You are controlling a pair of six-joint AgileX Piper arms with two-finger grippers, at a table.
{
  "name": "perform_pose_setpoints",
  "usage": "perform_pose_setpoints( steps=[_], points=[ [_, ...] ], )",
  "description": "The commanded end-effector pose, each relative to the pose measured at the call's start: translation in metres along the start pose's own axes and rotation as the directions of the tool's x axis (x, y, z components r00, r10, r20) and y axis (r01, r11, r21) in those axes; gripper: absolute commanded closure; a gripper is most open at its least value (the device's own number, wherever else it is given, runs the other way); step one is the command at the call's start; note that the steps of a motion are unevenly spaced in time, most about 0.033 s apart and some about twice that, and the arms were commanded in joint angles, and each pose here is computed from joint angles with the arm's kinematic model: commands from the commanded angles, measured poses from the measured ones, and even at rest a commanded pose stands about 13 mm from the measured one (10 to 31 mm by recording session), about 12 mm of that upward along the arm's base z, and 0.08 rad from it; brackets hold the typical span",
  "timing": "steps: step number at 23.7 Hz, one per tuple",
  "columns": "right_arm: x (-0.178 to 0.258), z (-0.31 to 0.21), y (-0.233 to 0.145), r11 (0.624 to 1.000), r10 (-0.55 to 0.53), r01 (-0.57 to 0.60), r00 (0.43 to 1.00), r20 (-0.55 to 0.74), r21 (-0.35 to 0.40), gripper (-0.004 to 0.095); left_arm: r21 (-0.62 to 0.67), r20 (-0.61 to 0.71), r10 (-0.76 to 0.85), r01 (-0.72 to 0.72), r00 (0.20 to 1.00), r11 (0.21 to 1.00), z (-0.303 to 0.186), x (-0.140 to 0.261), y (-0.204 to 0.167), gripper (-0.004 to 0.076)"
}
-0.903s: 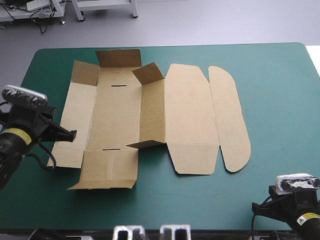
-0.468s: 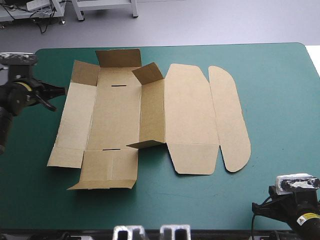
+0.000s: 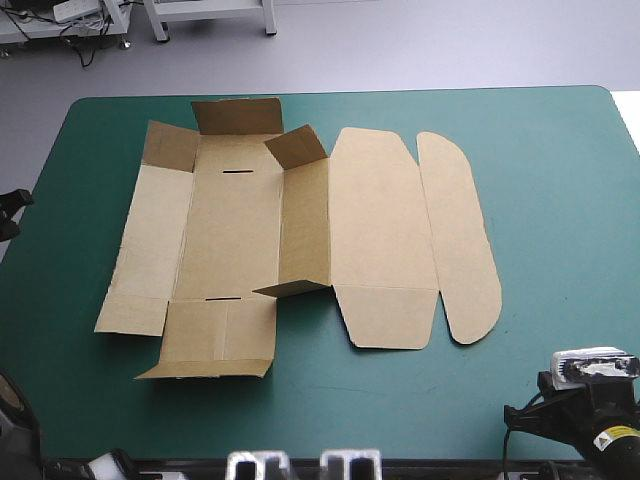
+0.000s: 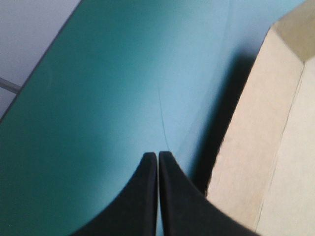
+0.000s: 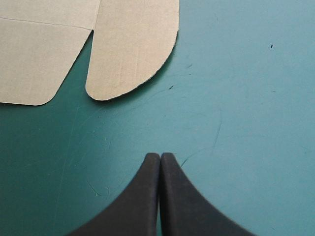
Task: Fold the box
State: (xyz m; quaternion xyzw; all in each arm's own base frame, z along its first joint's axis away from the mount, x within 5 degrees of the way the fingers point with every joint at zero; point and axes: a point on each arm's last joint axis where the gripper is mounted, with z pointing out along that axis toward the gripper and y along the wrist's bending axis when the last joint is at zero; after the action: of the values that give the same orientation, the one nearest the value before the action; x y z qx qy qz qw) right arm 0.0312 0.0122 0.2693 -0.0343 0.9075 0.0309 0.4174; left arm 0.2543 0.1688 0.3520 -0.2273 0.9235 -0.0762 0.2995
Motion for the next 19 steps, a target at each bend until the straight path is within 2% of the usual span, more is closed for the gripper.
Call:
perform_pose_setpoints(
  steps=[1, 2, 5, 7, 8, 10, 15, 19],
  points=[
    [-0.009, -0.003, 0.0, 1.0, -0.008, 0.007, 0.998, 0.059, 0.004, 0.0923, 0.053, 0.008, 0.072, -0.072, 0.997, 0.996, -0.007, -0.005, -0.008, 0.0696],
    [-0.009, -0.003, 0.0, 1.0, -0.007, 0.007, 0.998, 0.06, 0.002, 0.0923, 0.06, -0.002, 0.072, -0.072, 0.997, 0.996, -0.003, -0.005, -0.008, 0.0673],
    [-0.01, -0.003, 0.0, 1.0, -0.006, 0.006, 0.998, 0.058, 0.002, 0.0923, 0.097, -0.027, 0.08, -0.077, 0.996, 0.992, 0.007, -0.006, -0.011, 0.0531],
    [-0.01, -0.003, 0.0, 1.0, -0.006, 0.006, 0.998, 0.058, 0.002, 0.0923, 0.114, -0.051, 0.129, -0.123, 0.99, 0.986, 0.014, -0.005, -0.015, 0.0381],
    [-0.01, -0.003, 0.0, 1.0, -0.006, 0.006, 0.998, 0.058, 0.002, 0.0923, 0.123, -0.072, 0.152, -0.142, 0.986, 0.982, 0.022, -0.005, -0.019, 0.0237],
    [-0.01, -0.003, 0.0, 1.0, -0.006, 0.006, 0.998, 0.058, 0.002, 0.0923, 0.156, -0.106, 0.171, -0.154, 0.98, 0.976, 0.036, -0.004, -0.028, 0.0152],
    [-0.01, -0.003, 0.0, 1.0, -0.007, 0.007, 0.998, 0.058, 0.004, 0.0923, 0.214, -0.203, 0.217, -0.173, 0.955, 0.961, 0.072, 0.0, -0.043, 0.0155],
    [-0.01, -0.003, 0.0, 1.0, -0.007, 0.007, 0.998, 0.058, 0.004, 0.0923, 0.274, -0.335, 0.257, -0.168, 0.907, 0.947, 0.11, 0.01, -0.047, 0.0183]
  ],
)
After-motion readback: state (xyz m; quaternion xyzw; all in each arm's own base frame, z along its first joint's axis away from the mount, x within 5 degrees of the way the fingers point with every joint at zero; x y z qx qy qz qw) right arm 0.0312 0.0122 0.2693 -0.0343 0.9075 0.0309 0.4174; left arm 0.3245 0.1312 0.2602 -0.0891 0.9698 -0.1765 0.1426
